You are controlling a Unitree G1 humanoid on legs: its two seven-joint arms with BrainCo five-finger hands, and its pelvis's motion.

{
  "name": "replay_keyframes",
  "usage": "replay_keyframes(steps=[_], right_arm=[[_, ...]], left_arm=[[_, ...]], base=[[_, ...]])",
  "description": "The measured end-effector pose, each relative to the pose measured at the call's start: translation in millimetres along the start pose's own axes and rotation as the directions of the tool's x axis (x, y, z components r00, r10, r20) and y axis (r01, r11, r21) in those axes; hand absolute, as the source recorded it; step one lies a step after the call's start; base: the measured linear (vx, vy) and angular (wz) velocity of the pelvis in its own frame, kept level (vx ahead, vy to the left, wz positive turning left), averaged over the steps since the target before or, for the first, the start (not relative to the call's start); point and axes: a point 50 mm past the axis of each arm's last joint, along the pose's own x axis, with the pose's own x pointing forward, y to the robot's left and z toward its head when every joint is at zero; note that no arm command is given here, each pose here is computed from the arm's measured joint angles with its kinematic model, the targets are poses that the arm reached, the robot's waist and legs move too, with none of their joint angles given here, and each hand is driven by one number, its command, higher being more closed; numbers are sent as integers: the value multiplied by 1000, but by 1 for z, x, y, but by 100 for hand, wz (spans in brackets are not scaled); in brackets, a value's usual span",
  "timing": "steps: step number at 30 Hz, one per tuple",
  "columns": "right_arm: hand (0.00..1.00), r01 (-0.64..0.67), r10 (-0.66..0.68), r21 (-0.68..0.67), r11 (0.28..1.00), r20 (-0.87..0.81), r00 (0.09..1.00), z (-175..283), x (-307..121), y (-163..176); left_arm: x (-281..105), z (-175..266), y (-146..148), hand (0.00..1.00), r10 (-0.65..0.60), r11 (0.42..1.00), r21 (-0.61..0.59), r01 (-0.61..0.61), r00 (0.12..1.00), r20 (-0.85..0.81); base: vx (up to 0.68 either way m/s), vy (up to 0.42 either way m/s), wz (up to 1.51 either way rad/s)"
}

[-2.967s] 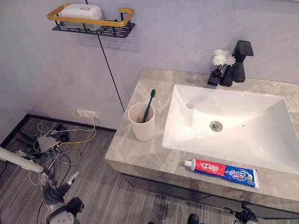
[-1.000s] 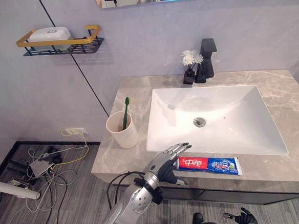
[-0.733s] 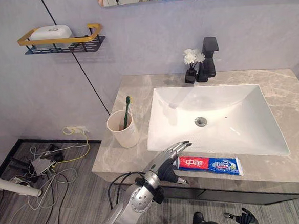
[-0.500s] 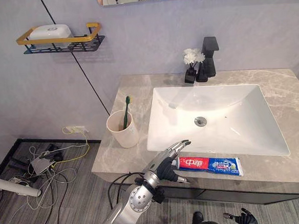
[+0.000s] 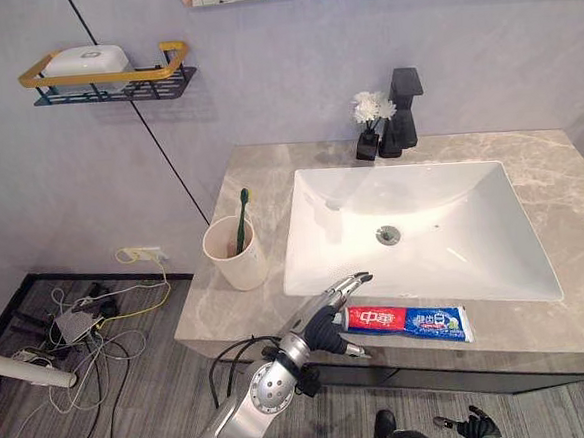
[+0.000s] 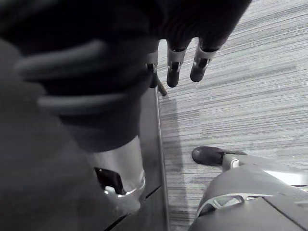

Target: Organize washtable

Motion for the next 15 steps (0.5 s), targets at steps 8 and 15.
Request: replay_keyframes(steps=[8,15], right_arm=[[0,-17,17,-9,1000,-6,1000,-1,-1,6],[0,-20,20,-6,1000,-7,1000,-2,-1,8]], left_arm=[[1,-3,10,0,72,997,10,-72,997,-21],[1,-5,15,0,109,993,57,-108,994,-27]], base=[[2,6,-1],[2,5,0]])
